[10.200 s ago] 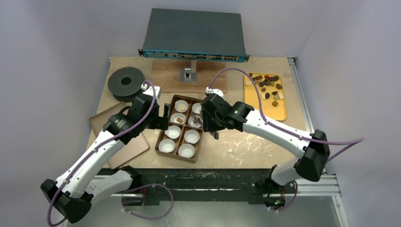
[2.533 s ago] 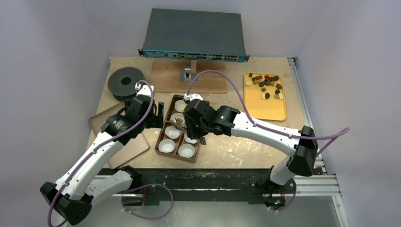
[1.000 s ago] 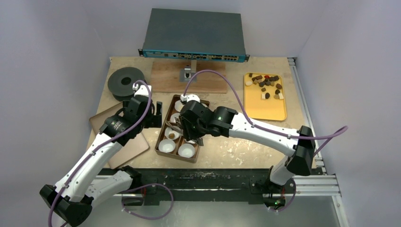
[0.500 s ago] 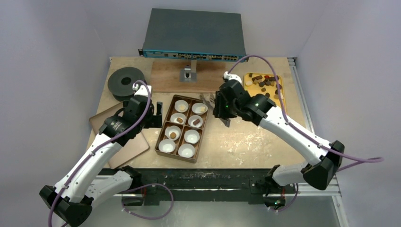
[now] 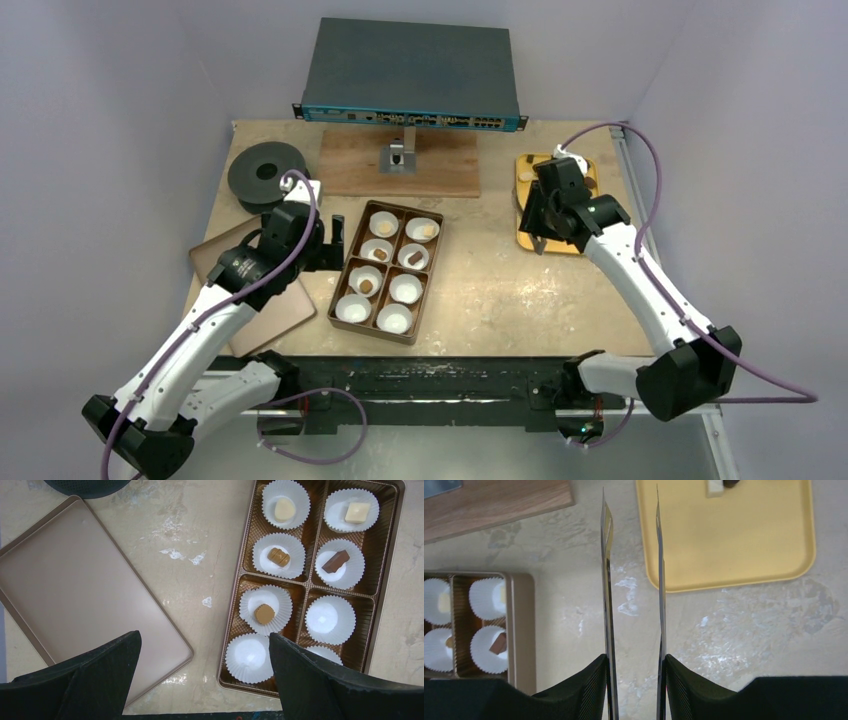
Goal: Pack the chocolate
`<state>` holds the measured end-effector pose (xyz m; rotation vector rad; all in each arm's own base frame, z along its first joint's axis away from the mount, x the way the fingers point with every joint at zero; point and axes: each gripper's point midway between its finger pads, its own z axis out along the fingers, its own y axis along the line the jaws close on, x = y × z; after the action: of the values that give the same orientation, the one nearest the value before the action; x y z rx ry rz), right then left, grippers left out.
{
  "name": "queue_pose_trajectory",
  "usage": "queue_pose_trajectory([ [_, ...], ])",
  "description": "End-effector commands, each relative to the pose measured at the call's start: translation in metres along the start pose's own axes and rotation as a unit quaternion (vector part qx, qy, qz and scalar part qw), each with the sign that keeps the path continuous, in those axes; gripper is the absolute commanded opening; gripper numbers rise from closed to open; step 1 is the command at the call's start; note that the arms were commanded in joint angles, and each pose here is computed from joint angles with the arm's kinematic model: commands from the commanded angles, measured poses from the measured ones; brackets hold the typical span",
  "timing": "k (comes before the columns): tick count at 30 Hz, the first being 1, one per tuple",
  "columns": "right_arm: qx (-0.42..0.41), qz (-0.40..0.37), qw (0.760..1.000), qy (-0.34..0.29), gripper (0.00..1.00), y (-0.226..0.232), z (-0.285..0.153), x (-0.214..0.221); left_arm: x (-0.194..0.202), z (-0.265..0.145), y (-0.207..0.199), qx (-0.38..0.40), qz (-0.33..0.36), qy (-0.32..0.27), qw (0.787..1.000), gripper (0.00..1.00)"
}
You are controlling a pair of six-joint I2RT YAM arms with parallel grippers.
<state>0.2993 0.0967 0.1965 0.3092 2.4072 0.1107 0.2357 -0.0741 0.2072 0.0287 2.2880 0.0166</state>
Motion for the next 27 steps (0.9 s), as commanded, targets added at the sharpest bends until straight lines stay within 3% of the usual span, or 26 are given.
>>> queue_pose_trajectory([
  [1,0.031,0.0,0.999,-0.03,0.47,-0.023,0.01,-0.019,-0.005,-0.001,-0.002,0.009,-0.012,-0.016,1.0,1.0],
  [9,0.065,0.022,0.997,-0.024,0.46,-0.058,0.034,-0.024,-0.005,0.0,-0.004,0.013,-0.01,-0.014,1.0,1.0],
  [27,0.088,0.058,0.994,-0.005,0.44,-0.077,0.075,-0.027,-0.003,0.004,-0.009,0.021,-0.005,-0.005,1.0,1.0],
])
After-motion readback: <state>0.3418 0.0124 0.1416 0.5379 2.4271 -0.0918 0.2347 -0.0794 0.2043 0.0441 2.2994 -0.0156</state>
